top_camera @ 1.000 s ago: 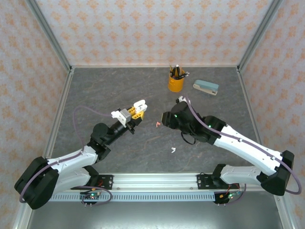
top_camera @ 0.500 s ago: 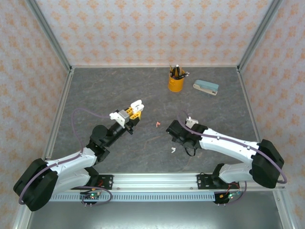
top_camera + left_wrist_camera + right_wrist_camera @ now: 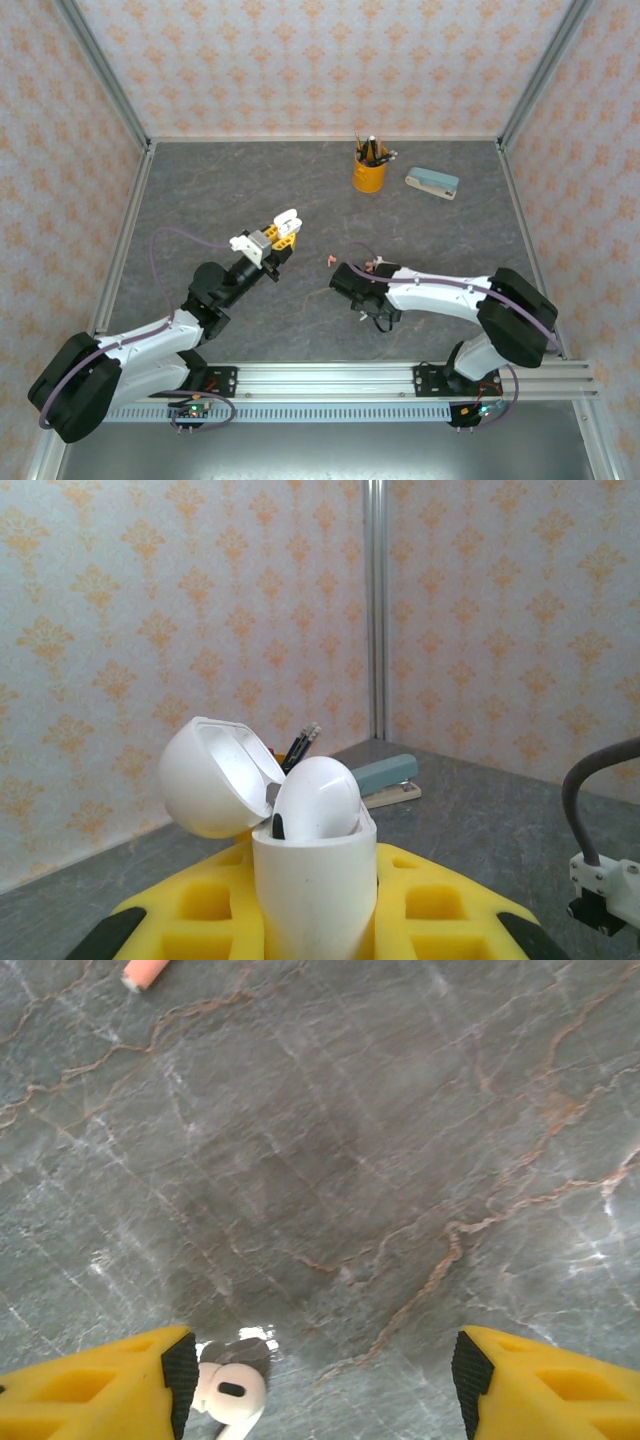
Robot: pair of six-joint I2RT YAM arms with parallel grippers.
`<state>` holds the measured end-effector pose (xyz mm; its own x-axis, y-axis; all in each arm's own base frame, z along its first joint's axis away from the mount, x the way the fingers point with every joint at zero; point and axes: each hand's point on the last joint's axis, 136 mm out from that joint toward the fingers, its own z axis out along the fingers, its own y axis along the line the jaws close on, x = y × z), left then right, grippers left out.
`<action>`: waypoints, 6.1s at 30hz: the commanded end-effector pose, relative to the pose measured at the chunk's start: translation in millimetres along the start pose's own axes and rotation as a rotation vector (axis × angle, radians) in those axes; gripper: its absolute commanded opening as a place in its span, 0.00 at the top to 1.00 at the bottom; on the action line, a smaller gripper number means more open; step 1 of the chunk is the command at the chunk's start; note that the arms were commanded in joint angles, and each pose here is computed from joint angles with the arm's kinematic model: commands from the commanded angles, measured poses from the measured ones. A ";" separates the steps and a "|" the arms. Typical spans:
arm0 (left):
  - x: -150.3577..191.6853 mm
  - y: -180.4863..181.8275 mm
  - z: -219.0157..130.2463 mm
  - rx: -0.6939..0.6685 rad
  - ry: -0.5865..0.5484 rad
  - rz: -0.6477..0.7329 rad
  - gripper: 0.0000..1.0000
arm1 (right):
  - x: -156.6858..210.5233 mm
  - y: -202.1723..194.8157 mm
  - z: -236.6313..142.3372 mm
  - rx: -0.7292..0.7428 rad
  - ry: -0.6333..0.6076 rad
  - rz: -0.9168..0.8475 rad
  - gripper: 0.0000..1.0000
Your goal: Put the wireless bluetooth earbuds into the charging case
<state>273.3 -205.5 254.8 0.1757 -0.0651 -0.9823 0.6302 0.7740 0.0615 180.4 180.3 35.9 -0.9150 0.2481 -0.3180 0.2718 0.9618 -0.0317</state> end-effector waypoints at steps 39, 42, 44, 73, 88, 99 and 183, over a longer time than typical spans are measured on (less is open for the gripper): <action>-8.1 1.5 -10.5 -0.024 -0.046 0.037 1.00 | 20.0 18.5 17.4 -0.008 0.040 0.016 0.58; -9.2 1.9 -10.6 -0.025 -0.048 0.036 1.00 | 20.7 19.3 19.1 -0.007 0.042 0.007 0.64; -9.1 1.9 -10.6 -0.026 -0.047 0.037 1.00 | 21.1 19.7 19.4 -0.010 0.044 -0.007 0.68; -14.4 2.2 -16.1 -0.029 -0.054 0.036 1.00 | 21.8 37.0 16.3 -0.057 0.085 -0.421 0.56; -14.1 2.4 -14.5 -0.029 -0.053 0.036 1.00 | 30.8 28.6 18.0 -0.028 0.136 -0.310 0.58; -15.3 1.8 -14.1 -0.025 -0.056 0.035 1.00 | 31.5 24.8 22.0 -0.010 0.135 -0.292 0.64; -57.3 -33.8 37.9 0.222 -0.161 -0.002 1.00 | -160.6 148.6 -261.4 -0.799 -0.768 -0.500 0.76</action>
<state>277.7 -249.1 285.3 0.2099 -0.1146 -0.9710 0.7674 0.6347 0.0910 287.2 311.5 327.5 -0.3974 -0.0421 -0.9167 -0.5583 0.8039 0.2051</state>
